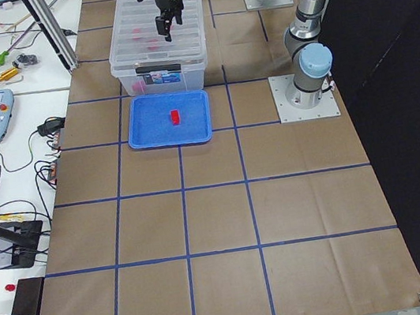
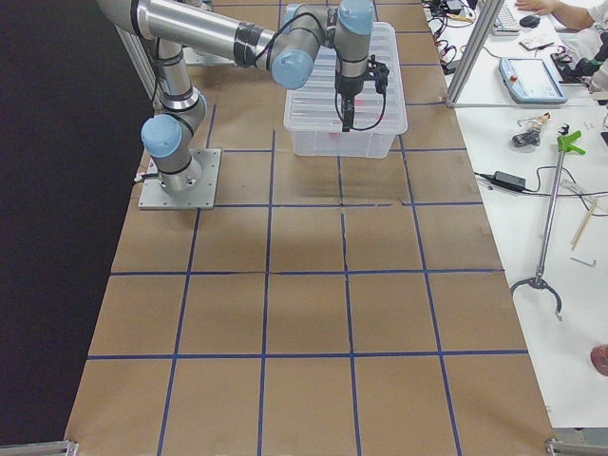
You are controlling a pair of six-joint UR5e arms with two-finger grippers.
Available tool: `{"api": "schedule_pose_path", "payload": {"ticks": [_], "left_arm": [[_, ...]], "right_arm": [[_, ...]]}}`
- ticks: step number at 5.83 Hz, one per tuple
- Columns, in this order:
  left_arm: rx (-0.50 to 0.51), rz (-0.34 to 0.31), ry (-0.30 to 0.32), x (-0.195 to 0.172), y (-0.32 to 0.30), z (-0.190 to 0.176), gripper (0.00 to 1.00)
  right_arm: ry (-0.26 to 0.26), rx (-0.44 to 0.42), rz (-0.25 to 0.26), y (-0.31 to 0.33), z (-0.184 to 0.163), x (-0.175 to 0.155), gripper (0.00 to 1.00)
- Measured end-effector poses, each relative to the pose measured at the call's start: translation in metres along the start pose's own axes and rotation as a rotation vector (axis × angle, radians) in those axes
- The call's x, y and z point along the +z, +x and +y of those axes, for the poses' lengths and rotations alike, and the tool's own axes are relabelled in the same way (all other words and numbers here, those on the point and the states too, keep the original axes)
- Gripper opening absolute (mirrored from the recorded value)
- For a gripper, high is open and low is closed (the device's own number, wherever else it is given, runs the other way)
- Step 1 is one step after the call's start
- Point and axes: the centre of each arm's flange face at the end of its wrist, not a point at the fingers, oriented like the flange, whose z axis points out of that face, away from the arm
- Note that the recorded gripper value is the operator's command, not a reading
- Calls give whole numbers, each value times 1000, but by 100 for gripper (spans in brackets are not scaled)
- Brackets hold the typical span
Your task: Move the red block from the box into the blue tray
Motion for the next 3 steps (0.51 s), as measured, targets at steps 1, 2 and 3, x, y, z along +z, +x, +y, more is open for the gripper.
{"api": "schedule_pose_path", "payload": {"ticks": [1, 2, 3], "left_arm": [[-191, 1, 18, -7, 16, 4, 98], [-299, 6, 17, -6, 29, 5, 98], [-336, 9, 10, -2, 42, 8, 98]], "right_arm": [[-37, 50, -1, -27, 6, -19, 100], [-54, 82, 2, -53, 12, -26, 100], [-61, 95, 5, -68, 16, -27, 100]]}}
